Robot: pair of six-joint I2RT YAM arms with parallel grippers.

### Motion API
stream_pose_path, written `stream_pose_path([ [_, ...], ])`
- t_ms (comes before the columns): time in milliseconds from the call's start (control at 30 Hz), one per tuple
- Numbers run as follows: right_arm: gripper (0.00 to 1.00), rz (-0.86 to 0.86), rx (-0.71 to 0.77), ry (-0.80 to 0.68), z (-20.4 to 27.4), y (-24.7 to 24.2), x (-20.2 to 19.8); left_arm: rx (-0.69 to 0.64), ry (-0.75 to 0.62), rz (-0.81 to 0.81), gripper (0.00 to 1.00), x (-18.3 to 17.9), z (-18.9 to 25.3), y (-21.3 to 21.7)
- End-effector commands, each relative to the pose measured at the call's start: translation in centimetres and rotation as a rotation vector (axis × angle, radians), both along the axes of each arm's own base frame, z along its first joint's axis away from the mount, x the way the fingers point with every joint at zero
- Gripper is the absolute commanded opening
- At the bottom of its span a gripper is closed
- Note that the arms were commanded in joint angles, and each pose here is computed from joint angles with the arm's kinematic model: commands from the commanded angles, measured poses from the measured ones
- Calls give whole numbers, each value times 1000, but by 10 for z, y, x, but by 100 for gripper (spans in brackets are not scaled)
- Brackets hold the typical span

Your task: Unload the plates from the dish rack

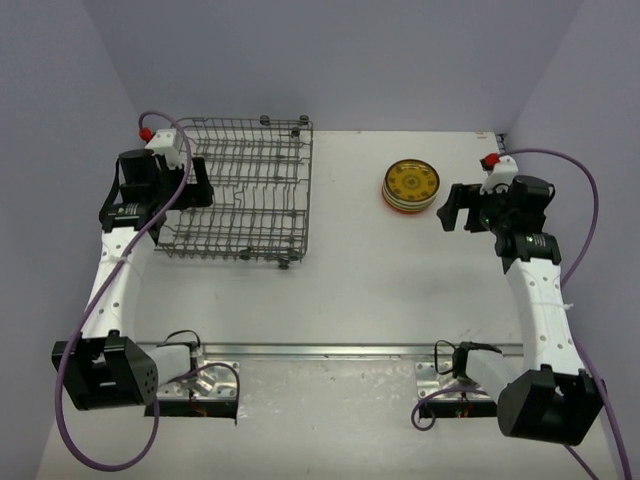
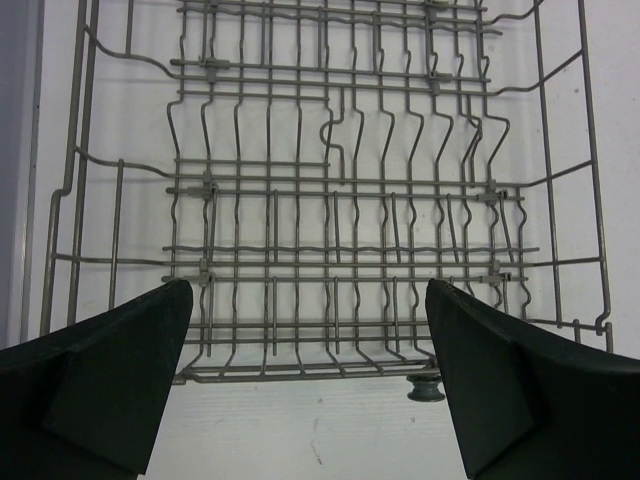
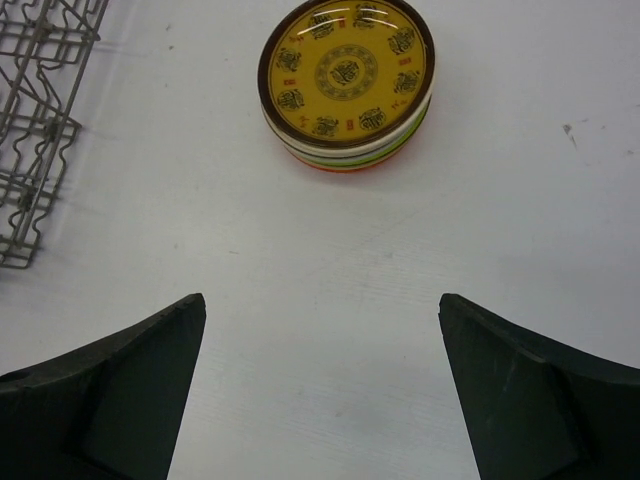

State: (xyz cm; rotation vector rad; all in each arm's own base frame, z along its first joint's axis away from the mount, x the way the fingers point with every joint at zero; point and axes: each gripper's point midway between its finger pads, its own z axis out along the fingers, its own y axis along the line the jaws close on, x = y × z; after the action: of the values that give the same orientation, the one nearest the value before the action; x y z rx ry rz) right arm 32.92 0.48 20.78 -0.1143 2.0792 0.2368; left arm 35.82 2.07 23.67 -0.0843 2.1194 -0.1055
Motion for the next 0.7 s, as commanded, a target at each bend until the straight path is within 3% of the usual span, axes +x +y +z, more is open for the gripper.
stream_pose_path([
  [0,99,-24,-81,-145,27,-10,2,54,-176,33,100,2,34,9],
  [667,99,-37,-75,-155,11,-8,-17,84,-246,10,100,-15,44,5],
])
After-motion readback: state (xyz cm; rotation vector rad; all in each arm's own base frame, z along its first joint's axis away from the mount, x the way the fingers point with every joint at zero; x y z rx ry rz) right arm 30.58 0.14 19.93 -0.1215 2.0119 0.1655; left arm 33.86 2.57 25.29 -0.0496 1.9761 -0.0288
